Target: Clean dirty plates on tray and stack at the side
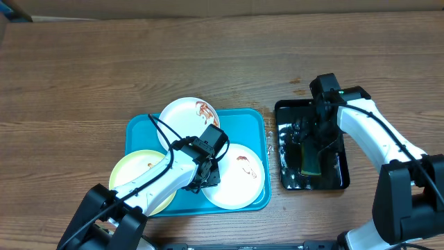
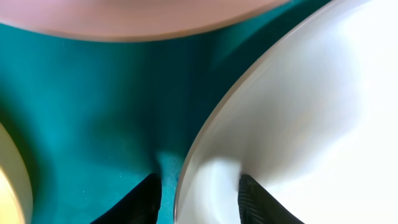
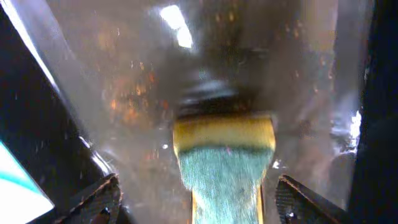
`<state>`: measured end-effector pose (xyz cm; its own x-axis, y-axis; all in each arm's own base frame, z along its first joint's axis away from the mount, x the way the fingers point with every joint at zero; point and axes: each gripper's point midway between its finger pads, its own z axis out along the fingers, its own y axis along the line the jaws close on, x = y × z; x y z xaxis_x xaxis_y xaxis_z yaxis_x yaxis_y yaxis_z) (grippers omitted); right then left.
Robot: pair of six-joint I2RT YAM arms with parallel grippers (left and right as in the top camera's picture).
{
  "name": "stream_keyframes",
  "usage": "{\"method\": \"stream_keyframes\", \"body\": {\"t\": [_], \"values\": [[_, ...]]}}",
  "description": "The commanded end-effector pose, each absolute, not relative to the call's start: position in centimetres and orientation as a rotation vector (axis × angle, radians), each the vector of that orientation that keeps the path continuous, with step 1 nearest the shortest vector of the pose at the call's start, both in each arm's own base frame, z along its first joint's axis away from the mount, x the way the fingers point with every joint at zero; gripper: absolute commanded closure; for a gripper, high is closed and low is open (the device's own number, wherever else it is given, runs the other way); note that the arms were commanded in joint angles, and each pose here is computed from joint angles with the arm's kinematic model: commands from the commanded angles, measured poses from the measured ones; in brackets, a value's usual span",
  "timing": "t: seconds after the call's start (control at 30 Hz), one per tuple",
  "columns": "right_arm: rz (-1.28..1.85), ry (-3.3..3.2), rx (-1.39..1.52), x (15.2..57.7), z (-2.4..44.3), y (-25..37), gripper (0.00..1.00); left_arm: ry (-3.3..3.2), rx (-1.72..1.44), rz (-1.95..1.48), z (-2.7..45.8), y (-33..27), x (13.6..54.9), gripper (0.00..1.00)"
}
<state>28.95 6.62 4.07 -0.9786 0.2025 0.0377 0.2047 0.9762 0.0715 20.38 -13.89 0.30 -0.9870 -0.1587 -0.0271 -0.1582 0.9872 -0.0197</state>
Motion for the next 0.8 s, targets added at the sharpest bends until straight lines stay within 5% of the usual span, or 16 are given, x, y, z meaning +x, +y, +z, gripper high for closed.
{"method": "stream_keyframes", "body": {"t": [0.0,0.07,0.13,0.17,0.2,0.23,0.27,0.3,0.37,0.67,0.77], "values": [[-0.074,-3.093,-0.32,28.1,2.6,6.0,0.22,3.118,-0.262,0.005,-0.3,-13.3,19.9,0.58],[-0.078,-3.13,-0.321,28.4,1.4,5.9,0.32,3.119,-0.262,0.008,-0.4,-13.3,19.9,0.57],[-0.088,-3.162,-0.324,28.9,0.8,5.9,0.69,3.12,-0.261,0.009,-0.4,-13.2,19.9,0.57],[-0.095,-3.175,-0.324,29.1,0.6,6.0,0.96,3.12,-0.261,0.009,-0.4,-13.2,19.8,0.57],[-0.098,-3.181,-0.325,29.3,0.6,6.0,0.96,3.12,-0.261,0.009,-0.4,-13.2,19.8,0.57],[-0.103,-3.188,-0.325,29.5,0.7,6.1,0.95,3.121,-0.261,0.009,-0.4,-13.2,19.8,0.57],[-0.108,-3.193,-0.325,29.8,1.0,6.1,0.75,3.121,-0.261,0.01,-0.4,-13.2,19.8,0.57],[-0.113,-3.194,-0.325,30.0,1.4,6.2,0.41,3.122,-0.261,0.01,-0.4,-13.2,19.8,0.57],[-0.107,-3.184,-0.323,30.3,2.4,6.3,0.23,3.122,-0.261,0.01,-0.4,-13.2,19.8,0.56],[-0.032,-3.027,-0.309,26.4,2.7,5.7,0.22,3.122,-0.262,0.01,-0.4,-13.2,19.8,0.56],[-0.034,-2.999,-0.311,25.2,1.6,5.7,0.29,3.124,-0.262,0.013,-0.5,-13.1,19.7,0.64]]}}
